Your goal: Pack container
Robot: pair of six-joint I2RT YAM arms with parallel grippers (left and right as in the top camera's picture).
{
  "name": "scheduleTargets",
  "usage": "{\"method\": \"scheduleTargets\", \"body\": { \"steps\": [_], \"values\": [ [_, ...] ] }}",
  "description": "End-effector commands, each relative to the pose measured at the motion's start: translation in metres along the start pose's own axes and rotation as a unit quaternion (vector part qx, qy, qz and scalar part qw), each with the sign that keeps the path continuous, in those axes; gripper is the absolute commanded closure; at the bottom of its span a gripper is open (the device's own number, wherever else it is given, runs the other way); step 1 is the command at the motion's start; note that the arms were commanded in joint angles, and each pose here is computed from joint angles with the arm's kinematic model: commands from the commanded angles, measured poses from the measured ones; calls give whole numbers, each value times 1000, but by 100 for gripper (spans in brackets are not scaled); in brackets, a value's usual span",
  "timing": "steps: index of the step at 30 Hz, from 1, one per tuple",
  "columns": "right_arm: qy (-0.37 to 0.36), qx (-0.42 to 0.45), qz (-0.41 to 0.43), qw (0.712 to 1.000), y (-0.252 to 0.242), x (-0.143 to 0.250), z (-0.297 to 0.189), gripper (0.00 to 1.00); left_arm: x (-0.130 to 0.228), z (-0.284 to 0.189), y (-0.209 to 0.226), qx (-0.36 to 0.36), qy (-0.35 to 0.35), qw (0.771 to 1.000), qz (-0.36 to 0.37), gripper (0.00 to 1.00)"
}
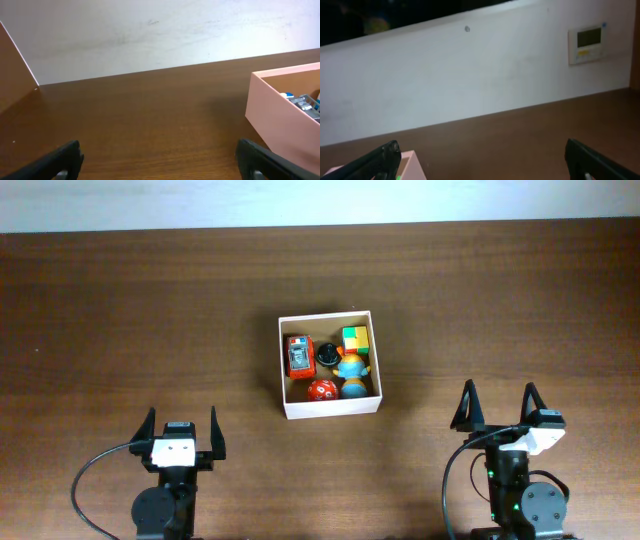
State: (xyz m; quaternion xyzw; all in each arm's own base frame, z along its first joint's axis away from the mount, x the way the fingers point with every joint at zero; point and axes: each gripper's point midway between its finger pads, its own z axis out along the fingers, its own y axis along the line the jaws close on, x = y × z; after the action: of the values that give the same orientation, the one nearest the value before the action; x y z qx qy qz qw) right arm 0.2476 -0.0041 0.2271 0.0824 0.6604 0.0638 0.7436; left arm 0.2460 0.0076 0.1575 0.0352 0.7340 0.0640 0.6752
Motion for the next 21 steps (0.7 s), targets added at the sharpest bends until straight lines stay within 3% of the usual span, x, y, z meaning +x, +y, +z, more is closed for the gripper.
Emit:
{"method": "scheduleTargets", "body": {
  "steps": [1, 6, 12, 21],
  "values": [
    [-4, -6, -6, 1000, -1, 10, -3, 1, 0, 0, -3, 7, -3, 1000, 7, 1],
    [18, -8, -11, 1000, -3, 32, -5, 1, 0, 0, -3, 7, -3, 1000, 7, 1],
    [71, -53, -97, 991, 8, 58, -9, 1, 0, 0, -3, 7, -3, 1000, 7, 1],
    [100, -48, -97, 989, 4, 72, -11, 2, 0, 0, -3, 7, -3, 1000, 7, 1]
  ]
}}
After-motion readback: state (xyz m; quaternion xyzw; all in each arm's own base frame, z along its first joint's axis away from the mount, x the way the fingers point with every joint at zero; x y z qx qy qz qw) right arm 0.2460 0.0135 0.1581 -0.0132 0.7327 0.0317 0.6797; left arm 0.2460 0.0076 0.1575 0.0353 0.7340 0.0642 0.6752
